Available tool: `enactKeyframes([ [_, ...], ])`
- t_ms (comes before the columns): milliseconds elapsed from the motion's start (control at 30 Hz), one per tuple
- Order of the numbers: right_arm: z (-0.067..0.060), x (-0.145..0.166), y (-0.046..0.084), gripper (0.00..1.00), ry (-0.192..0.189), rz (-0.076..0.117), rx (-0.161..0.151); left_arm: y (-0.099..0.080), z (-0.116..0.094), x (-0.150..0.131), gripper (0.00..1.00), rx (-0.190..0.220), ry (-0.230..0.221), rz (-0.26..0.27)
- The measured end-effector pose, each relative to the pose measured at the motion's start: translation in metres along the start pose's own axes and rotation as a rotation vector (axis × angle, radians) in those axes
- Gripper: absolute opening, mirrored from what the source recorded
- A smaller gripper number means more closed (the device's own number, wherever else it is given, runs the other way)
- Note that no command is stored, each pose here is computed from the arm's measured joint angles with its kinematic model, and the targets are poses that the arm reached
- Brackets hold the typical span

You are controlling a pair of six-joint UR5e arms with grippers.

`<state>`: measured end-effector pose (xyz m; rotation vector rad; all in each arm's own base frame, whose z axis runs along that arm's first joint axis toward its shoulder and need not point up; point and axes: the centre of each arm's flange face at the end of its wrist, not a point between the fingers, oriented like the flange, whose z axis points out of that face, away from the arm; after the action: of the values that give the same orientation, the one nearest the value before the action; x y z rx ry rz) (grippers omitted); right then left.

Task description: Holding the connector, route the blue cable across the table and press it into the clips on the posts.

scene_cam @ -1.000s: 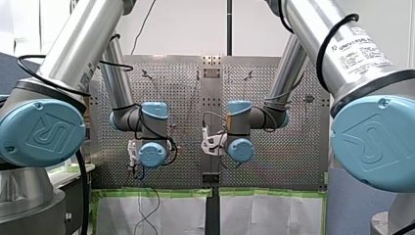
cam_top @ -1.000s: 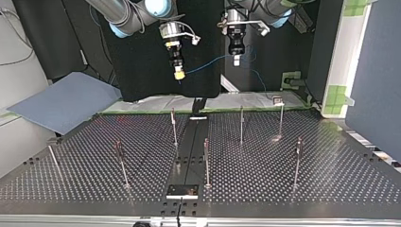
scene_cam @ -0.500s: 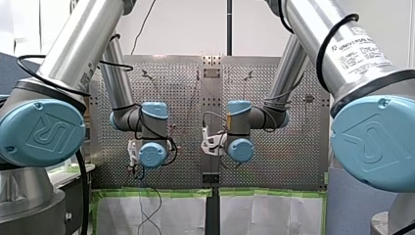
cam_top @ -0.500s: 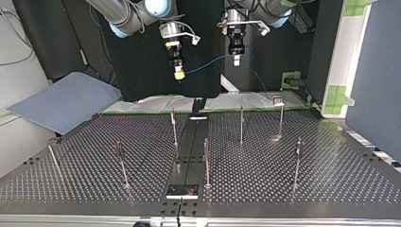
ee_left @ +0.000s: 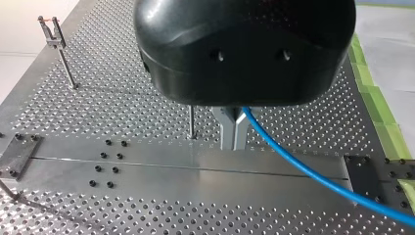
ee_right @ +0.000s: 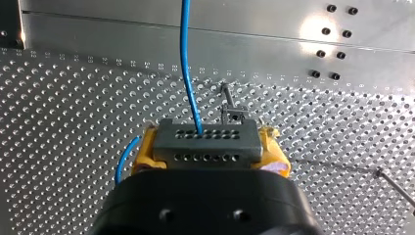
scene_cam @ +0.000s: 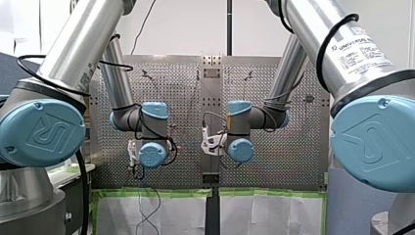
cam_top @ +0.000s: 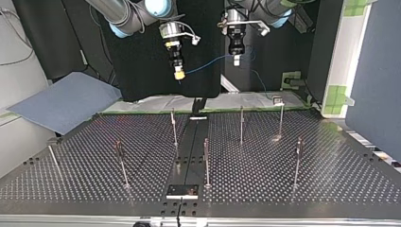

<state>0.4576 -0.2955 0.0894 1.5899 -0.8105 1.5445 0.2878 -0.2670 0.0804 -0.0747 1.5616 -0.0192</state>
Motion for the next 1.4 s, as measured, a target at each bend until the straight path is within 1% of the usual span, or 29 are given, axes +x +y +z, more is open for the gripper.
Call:
enactKeyframes([
  [500,0.000,0.000,0.000,0.00,0.000,0.000,0.000,0.000,0.000,-0.001,0.00,0.000,-0.002,0.000],
  [567,0.000,-0.001,-0.001,0.00,-0.003,-0.003,0.000,0.000,0.000,-0.001,0.00,0.000,-0.002,0.000],
  [633,-0.001,-0.004,-0.004,0.00,-0.014,-0.010,0.007,0.000,0.000,-0.001,0.00,0.000,-0.002,0.000],
  [700,-0.004,-0.012,-0.008,0.00,-0.038,-0.019,0.015,0.000,0.000,-0.001,0.00,0.000,-0.003,0.000],
  [800,-0.008,-0.019,-0.009,0.00,-0.070,-0.030,0.021,0.000,0.000,-0.001,0.00,0.000,-0.003,0.000],
  [900,-0.011,-0.023,-0.010,0.00,-0.093,-0.037,0.025,0.000,0.000,-0.001,0.00,0.000,-0.003,0.000],
  [1000,-0.011,-0.024,-0.010,0.00,-0.102,-0.039,0.026,0.000,0.000,-0.001,0.00,0.000,-0.003,0.000],
  [1133,-0.012,-0.024,-0.010,0.00,-0.105,-0.040,0.026,0.000,0.000,0.000,0.00,0.000,-0.001,0.001],
  [1200,-0.013,-0.026,-0.010,0.00,-0.110,-0.041,0.026,0.001,-0.004,0.002,0.00,-0.001,0.010,0.009],
  [1233,-0.014,-0.027,-0.010,0.00,-0.116,-0.042,0.025,0.003,-0.008,0.005,0.00,-0.003,0.022,0.017],
  [1400,-0.021,-0.041,-0.007,0.00,-0.172,-0.058,-0.001,0.015,-0.027,0.014,0.00,-0.008,0.072,0.052],
])
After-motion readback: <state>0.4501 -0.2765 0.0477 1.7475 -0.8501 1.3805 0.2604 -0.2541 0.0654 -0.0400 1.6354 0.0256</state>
